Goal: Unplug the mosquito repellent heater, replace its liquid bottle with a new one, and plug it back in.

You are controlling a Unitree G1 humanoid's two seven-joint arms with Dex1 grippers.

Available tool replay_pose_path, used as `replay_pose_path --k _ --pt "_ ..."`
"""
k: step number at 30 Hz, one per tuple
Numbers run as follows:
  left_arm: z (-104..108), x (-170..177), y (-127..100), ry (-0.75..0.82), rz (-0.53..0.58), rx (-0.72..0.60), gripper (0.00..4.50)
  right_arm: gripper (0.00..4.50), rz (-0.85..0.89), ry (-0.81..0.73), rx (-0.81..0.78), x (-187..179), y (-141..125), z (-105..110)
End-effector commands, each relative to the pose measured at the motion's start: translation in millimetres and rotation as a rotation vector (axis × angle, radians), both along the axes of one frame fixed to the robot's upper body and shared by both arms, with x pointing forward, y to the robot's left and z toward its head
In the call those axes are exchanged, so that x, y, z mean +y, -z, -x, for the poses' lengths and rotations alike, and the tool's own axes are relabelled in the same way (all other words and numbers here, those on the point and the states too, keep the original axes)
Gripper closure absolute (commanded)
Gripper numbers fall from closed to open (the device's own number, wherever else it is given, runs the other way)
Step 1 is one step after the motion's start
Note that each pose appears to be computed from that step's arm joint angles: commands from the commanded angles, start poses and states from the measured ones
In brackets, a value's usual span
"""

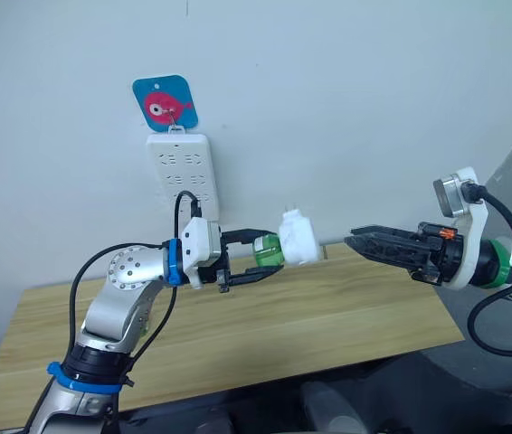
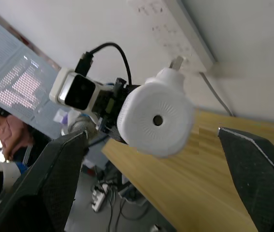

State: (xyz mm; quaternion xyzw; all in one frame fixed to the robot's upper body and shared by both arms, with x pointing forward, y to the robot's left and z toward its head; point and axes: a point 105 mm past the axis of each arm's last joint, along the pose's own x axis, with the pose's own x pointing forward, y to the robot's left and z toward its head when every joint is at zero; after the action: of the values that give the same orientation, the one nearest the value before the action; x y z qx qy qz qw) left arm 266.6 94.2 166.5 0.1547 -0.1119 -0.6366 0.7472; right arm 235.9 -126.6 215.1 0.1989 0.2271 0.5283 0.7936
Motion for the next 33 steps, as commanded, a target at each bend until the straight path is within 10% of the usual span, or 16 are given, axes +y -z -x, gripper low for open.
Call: replay_pose_path --k 1,29,33 --pt "7 -1 -11 0.045 0.006 -0.075 2.26 0.0 0.017 -0.091 -0.008 11 2 8" --pt "19 -14 -4 0.072 0.014 -0.198 2.26 0.0 -0.099 -0.23 0.178 66 12 3" --pt "18 -14 -4 0.07 0.011 -0.205 2.26 0.93 -0.103 -0.238 0.184 67 13 4"
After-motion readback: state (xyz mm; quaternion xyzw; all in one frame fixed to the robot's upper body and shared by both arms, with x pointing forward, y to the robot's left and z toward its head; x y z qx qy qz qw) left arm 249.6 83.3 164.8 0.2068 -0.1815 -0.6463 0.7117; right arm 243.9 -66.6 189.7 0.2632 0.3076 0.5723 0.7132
